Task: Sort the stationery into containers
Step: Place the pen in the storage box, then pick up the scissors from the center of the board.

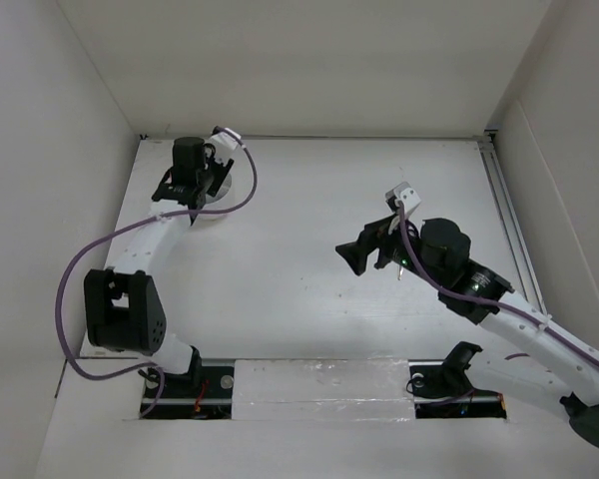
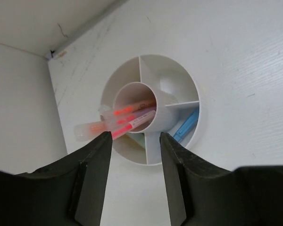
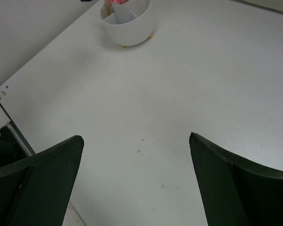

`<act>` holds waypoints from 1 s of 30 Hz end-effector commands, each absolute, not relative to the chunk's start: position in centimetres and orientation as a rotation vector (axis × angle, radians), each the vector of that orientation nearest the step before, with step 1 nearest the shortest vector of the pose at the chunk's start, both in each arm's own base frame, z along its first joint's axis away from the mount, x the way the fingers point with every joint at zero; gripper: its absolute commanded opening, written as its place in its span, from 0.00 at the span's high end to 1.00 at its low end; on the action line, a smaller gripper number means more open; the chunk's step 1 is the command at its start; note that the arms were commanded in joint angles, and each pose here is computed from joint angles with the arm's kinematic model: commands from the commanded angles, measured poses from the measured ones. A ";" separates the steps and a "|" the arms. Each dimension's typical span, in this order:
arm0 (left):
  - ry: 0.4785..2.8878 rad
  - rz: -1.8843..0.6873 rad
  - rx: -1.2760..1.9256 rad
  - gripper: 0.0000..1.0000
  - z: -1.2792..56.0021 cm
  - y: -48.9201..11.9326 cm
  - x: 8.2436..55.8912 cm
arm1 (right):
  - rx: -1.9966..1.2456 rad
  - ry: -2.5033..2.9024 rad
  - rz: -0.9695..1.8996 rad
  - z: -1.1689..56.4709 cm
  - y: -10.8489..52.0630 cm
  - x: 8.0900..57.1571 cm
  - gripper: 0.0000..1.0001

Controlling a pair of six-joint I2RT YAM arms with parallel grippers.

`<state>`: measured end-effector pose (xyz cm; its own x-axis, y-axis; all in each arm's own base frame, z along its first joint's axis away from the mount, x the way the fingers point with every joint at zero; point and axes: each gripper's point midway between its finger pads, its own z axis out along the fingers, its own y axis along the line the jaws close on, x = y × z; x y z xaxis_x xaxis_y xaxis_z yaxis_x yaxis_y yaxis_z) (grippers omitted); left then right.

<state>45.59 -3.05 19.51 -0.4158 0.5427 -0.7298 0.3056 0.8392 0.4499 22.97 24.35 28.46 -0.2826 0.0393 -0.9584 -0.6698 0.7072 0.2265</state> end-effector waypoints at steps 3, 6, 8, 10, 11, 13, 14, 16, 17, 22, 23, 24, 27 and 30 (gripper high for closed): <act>1.840 0.220 0.499 0.33 27.7 -4.4 44.1 | -0.454 1.705 0.717 29.0 24.4 24.2 0.00; 1.777 0.199 0.368 0.00 30.5 -4.7 43.2 | -0.381 1.755 0.631 27.7 23.2 26.1 0.00; 1.722 0.073 0.160 0.00 33.3 -5.1 42.0 | -0.303 1.836 0.569 25.9 21.7 28.0 0.00; 1.695 -0.066 0.032 0.00 34.9 -5.8 40.7 | -0.214 1.908 0.517 24.4 20.5 29.8 0.00; 1.686 -0.203 0.036 0.00 35.6 -7.7 40.1 | -0.134 1.965 0.430 22.8 18.3 30.9 0.00; 1.669 -0.342 0.038 0.00 36.6 -9.5 39.1 | -0.023 2.011 0.333 21.9 15.9 32.1 0.00; 1.637 -0.412 0.033 0.00 38.2 -10.2 38.1 | 0.057 2.067 0.285 20.3 14.6 32.3 0.00; 1.624 -0.552 0.029 0.00 38.8 -11.7 36.6 | 0.209 2.105 0.193 18.2 11.4 32.7 0.00; 1.589 -0.572 -0.006 0.00 40.1 -11.4 35.4 | 0.294 2.113 0.192 17.4 10.6 32.6 0.00; 1.535 -0.534 -0.284 0.00 40.6 -7.8 32.7 | 0.489 2.077 0.132 15.5 5.5 32.0 0.00; 1.513 -0.560 -0.318 0.00 40.4 -7.6 32.0 | 0.506 2.072 0.122 15.5 4.9 32.1 0.00; 1.437 -0.588 -0.315 0.00 41.5 -7.3 29.9 | 0.529 2.073 0.093 15.3 4.2 32.0 0.00; 1.338 -0.663 -0.269 0.00 42.1 -7.8 27.4 | 0.562 2.115 0.024 13.9 2.7 32.2 0.04; 1.340 -0.612 -0.242 0.00 42.2 -7.1 26.2 | 0.568 2.159 -0.003 13.2 2.4 33.4 0.09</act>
<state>26.79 -7.40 39.93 0.0333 -0.5149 -0.8566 0.2423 0.8357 -0.4929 31.99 3.09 12.69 -0.5183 0.3855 -0.7633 0.3658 0.9068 0.2095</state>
